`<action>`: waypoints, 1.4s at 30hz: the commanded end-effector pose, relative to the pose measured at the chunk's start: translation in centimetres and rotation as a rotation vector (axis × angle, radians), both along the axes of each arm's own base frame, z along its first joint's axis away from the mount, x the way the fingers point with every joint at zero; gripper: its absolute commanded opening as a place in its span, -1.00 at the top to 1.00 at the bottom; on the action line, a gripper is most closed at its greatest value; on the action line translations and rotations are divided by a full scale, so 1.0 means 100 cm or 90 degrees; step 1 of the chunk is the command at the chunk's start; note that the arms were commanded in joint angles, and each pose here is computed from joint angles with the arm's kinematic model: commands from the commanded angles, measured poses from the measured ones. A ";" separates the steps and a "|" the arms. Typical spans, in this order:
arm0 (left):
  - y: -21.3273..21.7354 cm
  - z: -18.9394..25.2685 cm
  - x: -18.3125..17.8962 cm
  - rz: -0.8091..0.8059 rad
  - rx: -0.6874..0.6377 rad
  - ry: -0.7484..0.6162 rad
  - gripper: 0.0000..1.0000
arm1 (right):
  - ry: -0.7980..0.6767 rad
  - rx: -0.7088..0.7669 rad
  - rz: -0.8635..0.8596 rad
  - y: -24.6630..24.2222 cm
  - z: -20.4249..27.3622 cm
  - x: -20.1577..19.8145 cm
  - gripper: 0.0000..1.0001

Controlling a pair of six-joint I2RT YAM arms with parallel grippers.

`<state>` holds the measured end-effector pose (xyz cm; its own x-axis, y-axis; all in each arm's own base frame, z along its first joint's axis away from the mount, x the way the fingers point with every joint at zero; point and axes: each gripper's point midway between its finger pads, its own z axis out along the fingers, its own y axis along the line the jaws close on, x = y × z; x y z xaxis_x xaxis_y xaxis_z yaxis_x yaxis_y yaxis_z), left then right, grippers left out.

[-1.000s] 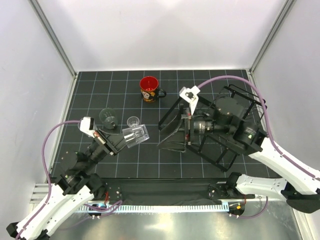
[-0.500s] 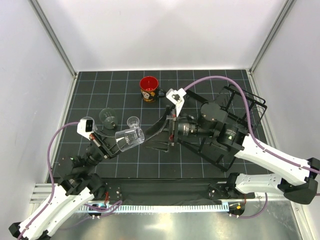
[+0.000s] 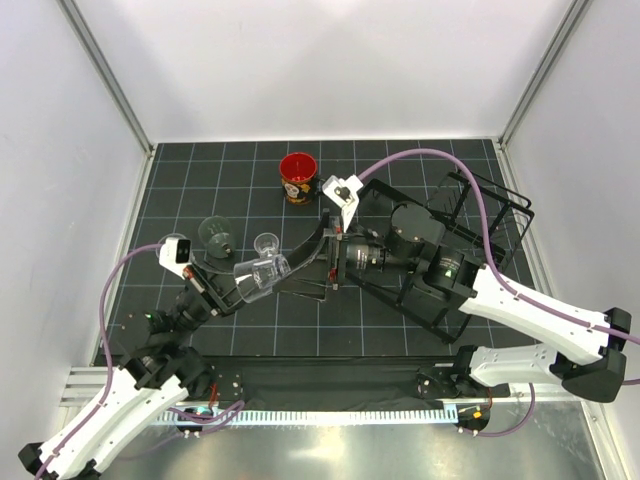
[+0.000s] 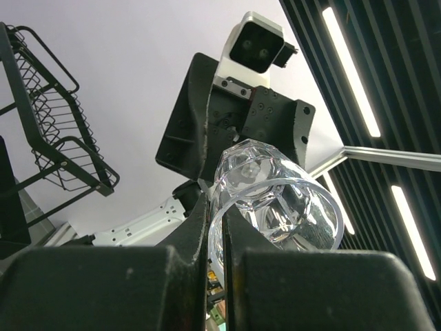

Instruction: Load the cups into the dish rack

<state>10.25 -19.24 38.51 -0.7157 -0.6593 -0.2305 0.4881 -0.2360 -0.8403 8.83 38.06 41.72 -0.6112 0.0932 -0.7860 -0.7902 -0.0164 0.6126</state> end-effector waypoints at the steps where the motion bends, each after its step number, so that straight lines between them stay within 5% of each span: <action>1: 0.000 0.011 -0.006 -0.015 -0.019 -0.021 0.99 | -0.028 0.063 0.002 0.000 0.034 -0.004 -0.62; 16: 0.000 0.007 -0.006 -0.016 -0.019 -0.023 0.99 | -0.026 0.069 0.019 0.006 0.036 -0.006 -0.14; 19: -0.001 0.003 -0.005 -0.017 -0.017 -0.018 0.99 | -0.025 0.071 0.022 0.005 0.037 -0.007 0.10; 23: -0.001 -0.004 -0.002 -0.017 -0.018 -0.004 0.99 | -0.025 0.070 0.023 0.003 0.037 -0.008 0.85; 27: -0.001 -0.011 0.001 -0.012 -0.018 0.011 0.96 | -0.024 0.065 0.018 0.002 0.035 -0.007 0.92; 30: 0.000 -0.017 0.003 -0.004 -0.012 0.024 0.54 | -0.027 0.057 -0.001 -0.002 0.034 -0.004 0.92; 31: 0.002 -0.018 0.001 -0.002 -0.012 0.024 0.22 | -0.028 0.050 -0.011 -0.004 0.033 -0.002 0.92; 36: 0.008 -0.036 0.007 0.035 0.018 0.060 -0.44 | -0.046 0.029 -0.062 -0.018 0.032 0.005 0.92; 42: 0.021 -0.056 0.011 0.078 0.036 0.095 -0.63 | -0.064 -0.091 -0.223 -0.044 0.012 0.044 0.92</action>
<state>10.53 -17.64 34.77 -0.6903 -0.7028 -0.1719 0.4174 -0.1927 -0.8881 10.90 36.17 41.23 -0.5762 0.1108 -0.8098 -0.7884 0.1859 0.5864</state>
